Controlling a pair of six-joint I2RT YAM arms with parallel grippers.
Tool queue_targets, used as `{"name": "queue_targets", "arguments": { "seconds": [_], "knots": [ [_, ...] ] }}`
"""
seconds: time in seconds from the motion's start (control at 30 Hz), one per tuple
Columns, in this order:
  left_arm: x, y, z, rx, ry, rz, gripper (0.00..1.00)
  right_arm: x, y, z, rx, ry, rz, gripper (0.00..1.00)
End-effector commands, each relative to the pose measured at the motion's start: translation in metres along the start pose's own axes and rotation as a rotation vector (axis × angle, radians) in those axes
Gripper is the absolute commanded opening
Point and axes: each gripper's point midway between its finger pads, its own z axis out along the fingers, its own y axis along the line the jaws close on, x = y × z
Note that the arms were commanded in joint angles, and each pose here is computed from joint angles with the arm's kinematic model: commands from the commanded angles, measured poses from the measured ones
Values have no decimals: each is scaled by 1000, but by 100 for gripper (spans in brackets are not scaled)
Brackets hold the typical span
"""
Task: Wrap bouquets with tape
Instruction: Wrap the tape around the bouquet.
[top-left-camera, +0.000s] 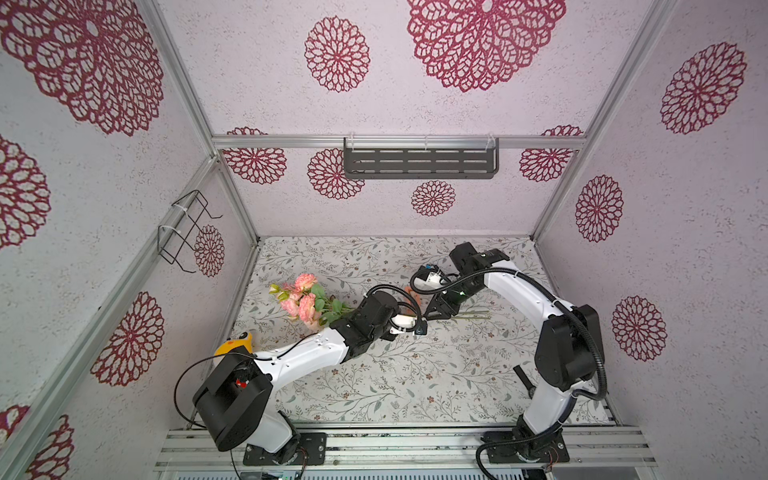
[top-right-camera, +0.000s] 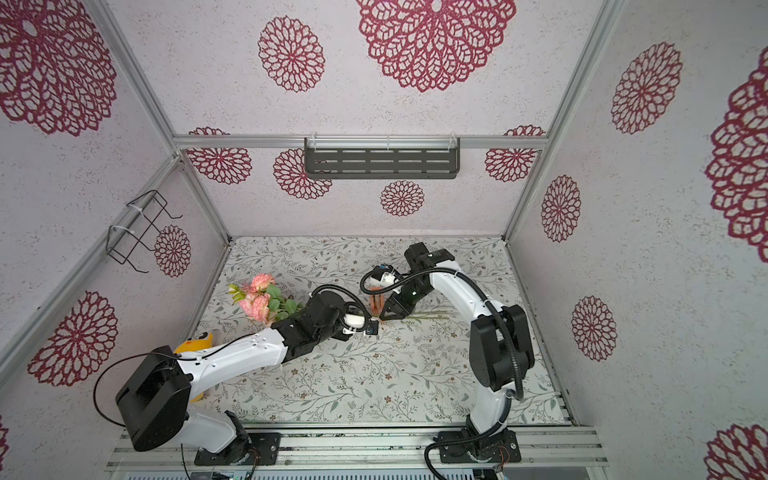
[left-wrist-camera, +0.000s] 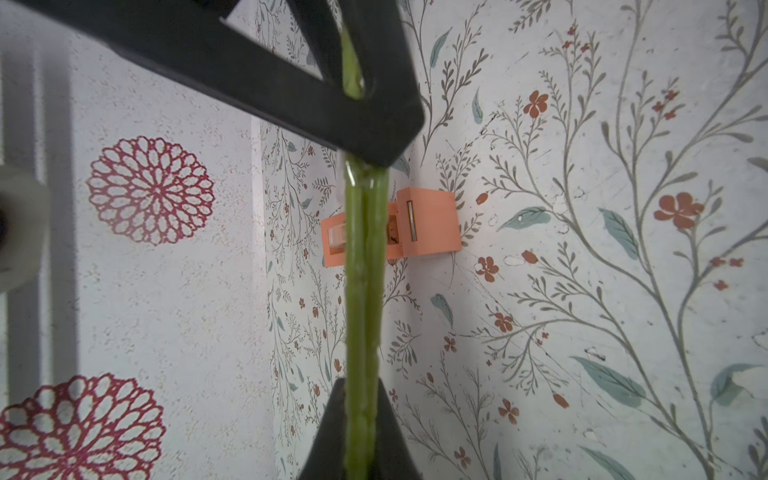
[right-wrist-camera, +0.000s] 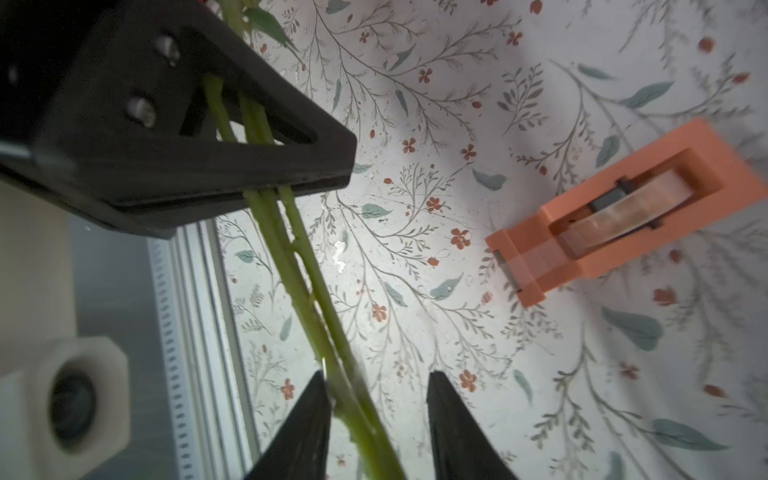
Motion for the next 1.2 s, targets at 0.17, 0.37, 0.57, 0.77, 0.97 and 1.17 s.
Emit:
{"name": "queue_targets", "arguments": {
  "seconds": [0.17, 0.37, 0.57, 0.77, 0.97, 1.17],
  "knots": [
    [-14, 18, -6, -51, -48, -17, 1, -5, -14, -5, 111, -29, -72, 7],
    [-19, 23, -20, -62, -89, -106, 21, -6, -24, -7, 248, -26, -117, 0],
    [-15, 17, -57, -63, -164, -239, 43, -12, -28, -15, 340, -55, -173, 0],
    [1, 22, -87, -75, -251, -368, 57, -15, -20, -11, 376, -56, -259, 0],
    [21, 36, -93, -79, -272, -454, 63, -30, 0, -14, 466, -143, -449, 0],
    [18, 29, -78, 75, -312, -468, 66, -41, 13, -35, 647, -248, -612, 0]
  ]
}}
